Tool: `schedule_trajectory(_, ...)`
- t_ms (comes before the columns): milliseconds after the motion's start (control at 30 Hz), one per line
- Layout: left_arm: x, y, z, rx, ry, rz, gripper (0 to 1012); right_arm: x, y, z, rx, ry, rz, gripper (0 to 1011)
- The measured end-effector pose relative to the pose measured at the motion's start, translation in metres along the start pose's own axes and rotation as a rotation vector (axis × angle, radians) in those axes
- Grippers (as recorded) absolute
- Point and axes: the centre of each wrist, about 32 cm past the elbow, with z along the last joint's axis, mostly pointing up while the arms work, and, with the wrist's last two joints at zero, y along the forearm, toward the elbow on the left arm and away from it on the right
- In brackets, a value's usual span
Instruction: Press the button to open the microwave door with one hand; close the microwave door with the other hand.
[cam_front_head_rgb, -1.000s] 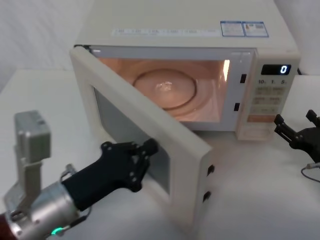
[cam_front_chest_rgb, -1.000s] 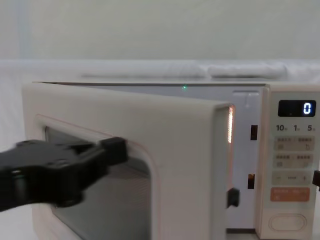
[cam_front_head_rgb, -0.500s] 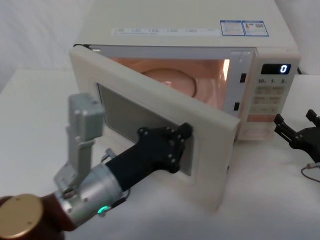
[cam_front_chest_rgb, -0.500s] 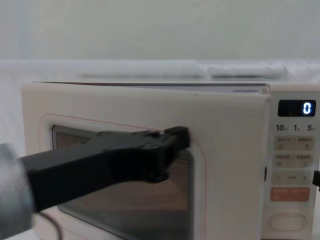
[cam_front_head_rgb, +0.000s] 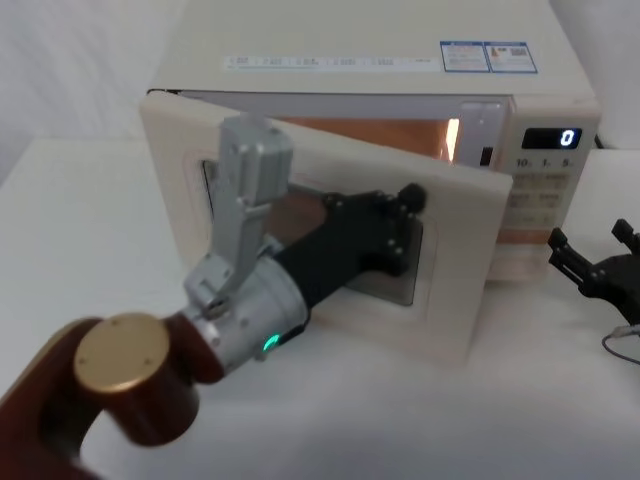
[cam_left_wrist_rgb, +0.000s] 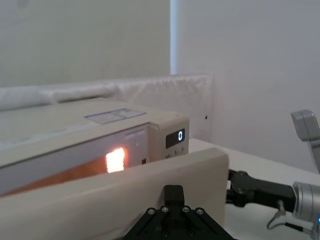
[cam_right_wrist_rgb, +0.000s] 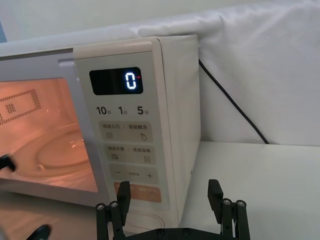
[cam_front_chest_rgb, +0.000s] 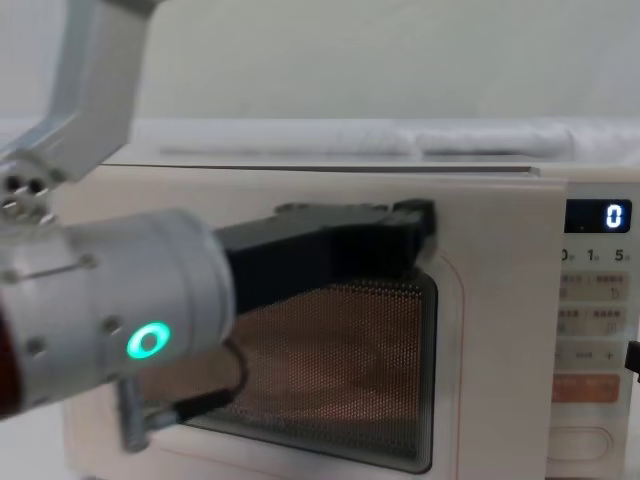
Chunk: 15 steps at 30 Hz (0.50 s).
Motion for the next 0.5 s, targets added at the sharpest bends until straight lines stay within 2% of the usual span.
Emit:
schedule_trajectory(233,0.0015,-0.023,0.003,-0.001,-0.018,-0.033,0,0.0,0.0,0.0,0.0,0.0,0.0,1002)
schedule_trajectory(433,0.0015,-0.037,0.003,0.009,-0.034,-0.056,0,0.0,0.0,0.0,0.0,0.0,0.0,1002)
schedule_trajectory(500,0.0022,-0.043,0.002,0.017,-0.047,-0.059,0,0.0,0.0,0.0,0.0,0.0,0.0,1002)
